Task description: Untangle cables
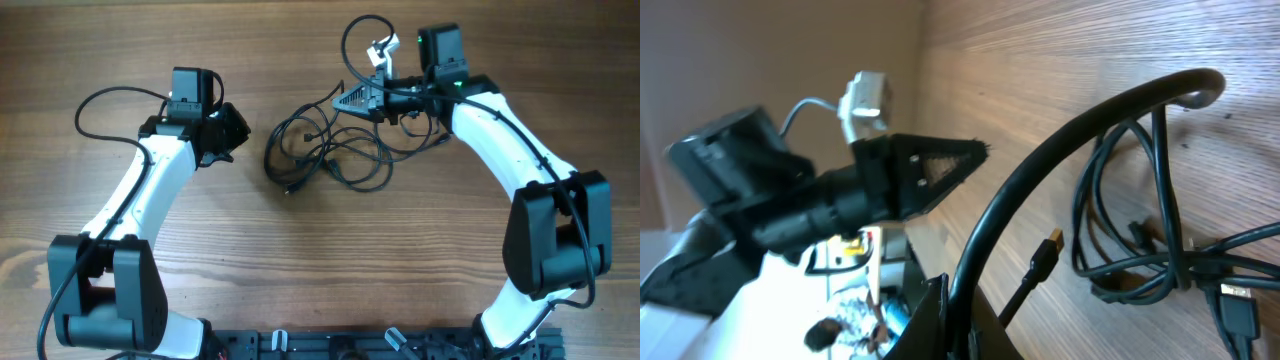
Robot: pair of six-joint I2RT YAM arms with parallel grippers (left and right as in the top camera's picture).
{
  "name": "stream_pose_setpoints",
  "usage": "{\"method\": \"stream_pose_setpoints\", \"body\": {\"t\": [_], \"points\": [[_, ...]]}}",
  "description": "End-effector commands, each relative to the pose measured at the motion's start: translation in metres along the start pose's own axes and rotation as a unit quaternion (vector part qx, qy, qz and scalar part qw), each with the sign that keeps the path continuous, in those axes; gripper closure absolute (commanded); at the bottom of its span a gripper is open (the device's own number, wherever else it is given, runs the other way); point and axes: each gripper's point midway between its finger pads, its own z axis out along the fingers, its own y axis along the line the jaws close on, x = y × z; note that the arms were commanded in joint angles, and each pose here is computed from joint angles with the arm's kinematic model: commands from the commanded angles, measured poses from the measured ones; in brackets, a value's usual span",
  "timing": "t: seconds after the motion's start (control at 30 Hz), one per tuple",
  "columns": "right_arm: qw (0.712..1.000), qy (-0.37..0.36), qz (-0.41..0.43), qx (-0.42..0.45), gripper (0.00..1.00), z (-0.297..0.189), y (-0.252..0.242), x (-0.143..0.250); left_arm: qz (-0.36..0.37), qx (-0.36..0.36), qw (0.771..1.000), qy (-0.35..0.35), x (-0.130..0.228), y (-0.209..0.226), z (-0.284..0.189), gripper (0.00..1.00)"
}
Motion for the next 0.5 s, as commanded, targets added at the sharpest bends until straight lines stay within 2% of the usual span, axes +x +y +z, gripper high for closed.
{"method": "stream_pose_setpoints", "body": {"t": [0.0,0.17,0.3,0.33,0.47], "points": [[0.997,0.027,-0.046,-0.047,0.96,-0.003,0.013,0.008,-0.004,-0.009,1.000,-0.002,-0.003,0.004,0.003,0.78],[0.997,0.035,-0.049,-0.042,0.96,-0.003,0.009,0.014,-0.003,0.001,1.000,0.006,0.000,0.000,0.003,0.76],[0.997,0.036,-0.048,-0.043,0.96,-0.003,0.009,0.014,-0.003,0.054,0.997,0.051,0.016,-0.019,0.001,0.73],[0.996,0.040,-0.055,-0.054,0.96,-0.004,0.012,0.016,-0.004,0.074,0.995,0.069,0.022,-0.025,-0.001,0.72],[0.982,0.061,-0.130,-0.121,0.96,-0.008,0.032,0.028,-0.014,0.072,0.994,0.085,0.028,-0.024,-0.001,0.72]]}}
